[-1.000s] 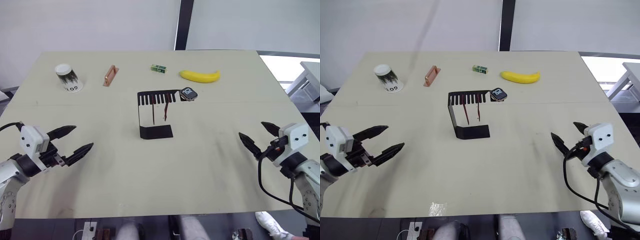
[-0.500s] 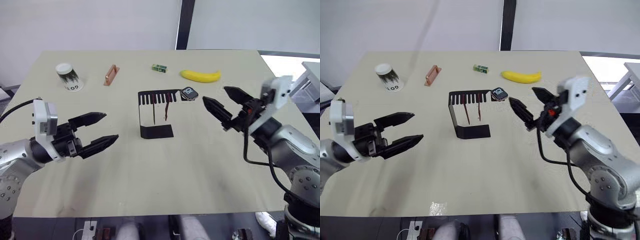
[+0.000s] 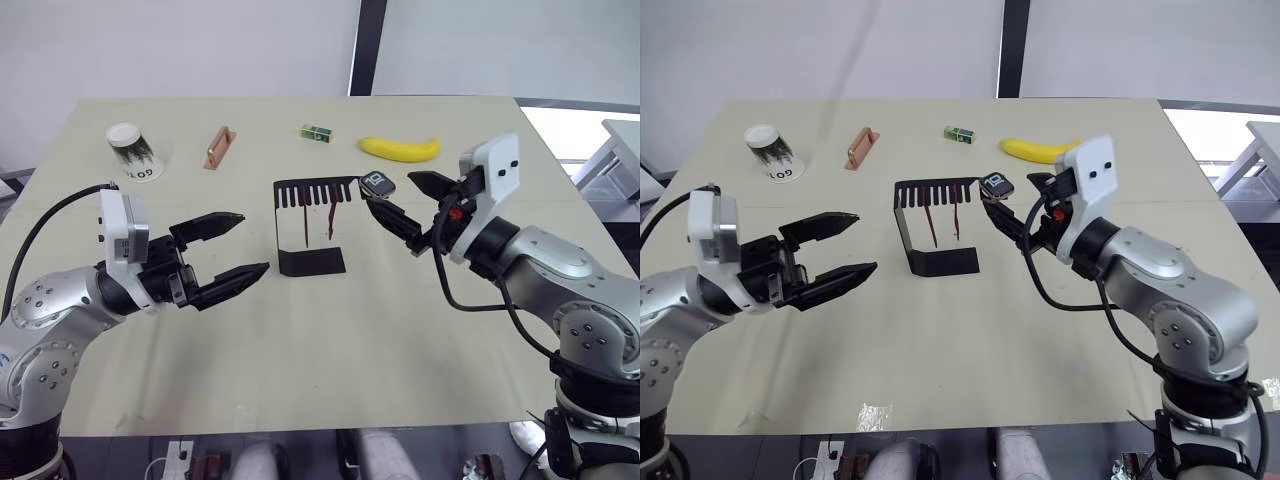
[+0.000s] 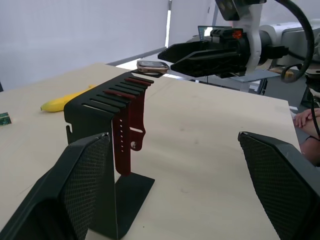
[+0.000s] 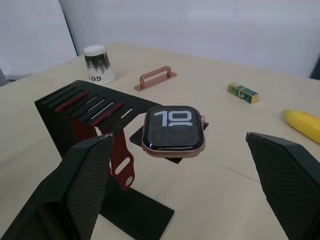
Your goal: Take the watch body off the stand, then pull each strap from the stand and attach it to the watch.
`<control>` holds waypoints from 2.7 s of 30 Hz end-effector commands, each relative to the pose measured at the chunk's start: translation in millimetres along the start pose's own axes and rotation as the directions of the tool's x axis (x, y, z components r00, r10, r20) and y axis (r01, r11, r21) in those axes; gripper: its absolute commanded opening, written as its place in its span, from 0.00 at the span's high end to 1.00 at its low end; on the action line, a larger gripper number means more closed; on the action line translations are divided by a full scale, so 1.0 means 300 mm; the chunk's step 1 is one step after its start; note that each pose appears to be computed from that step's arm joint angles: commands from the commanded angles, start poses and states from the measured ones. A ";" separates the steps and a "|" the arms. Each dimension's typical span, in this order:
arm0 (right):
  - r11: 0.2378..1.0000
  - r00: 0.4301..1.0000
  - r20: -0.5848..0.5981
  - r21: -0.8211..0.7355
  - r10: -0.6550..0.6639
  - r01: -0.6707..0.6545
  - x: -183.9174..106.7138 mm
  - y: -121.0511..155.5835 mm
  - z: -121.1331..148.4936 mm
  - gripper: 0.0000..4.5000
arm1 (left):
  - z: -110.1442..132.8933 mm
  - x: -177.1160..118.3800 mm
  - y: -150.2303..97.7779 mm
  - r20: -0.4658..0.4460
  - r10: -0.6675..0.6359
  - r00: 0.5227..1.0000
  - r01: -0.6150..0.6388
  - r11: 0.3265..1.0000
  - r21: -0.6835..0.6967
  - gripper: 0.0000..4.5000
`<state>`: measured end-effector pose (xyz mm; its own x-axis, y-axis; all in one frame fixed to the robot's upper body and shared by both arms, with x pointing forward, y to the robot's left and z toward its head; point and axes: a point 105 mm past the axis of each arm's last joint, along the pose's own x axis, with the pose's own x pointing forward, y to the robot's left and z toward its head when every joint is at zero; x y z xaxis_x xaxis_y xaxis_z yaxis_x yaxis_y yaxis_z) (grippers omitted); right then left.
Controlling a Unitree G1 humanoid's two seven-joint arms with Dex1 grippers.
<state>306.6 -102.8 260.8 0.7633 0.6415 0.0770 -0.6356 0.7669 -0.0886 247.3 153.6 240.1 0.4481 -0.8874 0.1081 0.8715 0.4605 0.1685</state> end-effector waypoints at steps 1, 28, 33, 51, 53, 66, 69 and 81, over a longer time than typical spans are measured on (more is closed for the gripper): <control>0.999 0.998 0.059 -0.038 0.003 0.000 0.017 0.005 0.045 0.00 | 0.052 0.022 -0.021 0.054 -0.014 0.998 0.009 0.996 0.088 0.01; 1.000 0.998 0.061 -0.001 0.018 -0.018 0.090 0.006 0.036 0.00 | 0.067 0.023 -0.022 0.066 0.010 0.998 -0.016 0.995 0.100 0.01; 1.000 0.998 0.056 -0.002 0.026 -0.026 0.092 0.009 0.034 0.00 | 0.067 0.026 -0.025 0.066 0.014 0.998 -0.021 0.995 0.101 0.01; 0.998 0.996 0.074 -0.018 0.058 -0.057 0.093 0.014 0.048 0.65 | 0.069 0.016 -0.020 0.063 0.042 0.997 -0.049 0.993 0.109 0.00; 0.998 0.994 0.094 -0.022 0.057 -0.055 0.082 0.011 0.060 0.65 | 0.068 0.016 -0.019 0.063 0.043 0.997 -0.049 0.993 0.108 0.00; 0.984 0.983 0.047 -0.004 -0.179 0.179 -0.214 -0.149 -0.085 0.65 | 0.031 0.034 -0.012 0.037 -0.021 0.999 0.016 0.994 0.109 0.00; 0.940 0.939 -0.075 -0.097 -0.335 0.327 -0.281 -0.221 -0.232 0.65 | 0.001 0.038 -0.016 -0.009 -0.048 0.999 0.048 0.990 0.132 0.00; 0.831 0.808 -0.198 -0.146 -0.556 0.536 -0.319 -0.283 -0.513 0.65 | -0.051 0.056 -0.108 -0.055 -0.169 0.984 0.172 0.984 0.052 0.00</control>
<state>303.6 -224.7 100.1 0.9816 0.1363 -0.1340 -0.1562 0.9760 -0.1515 238.3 128.2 215.9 0.3312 -0.9435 0.0132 0.9222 0.3266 0.2071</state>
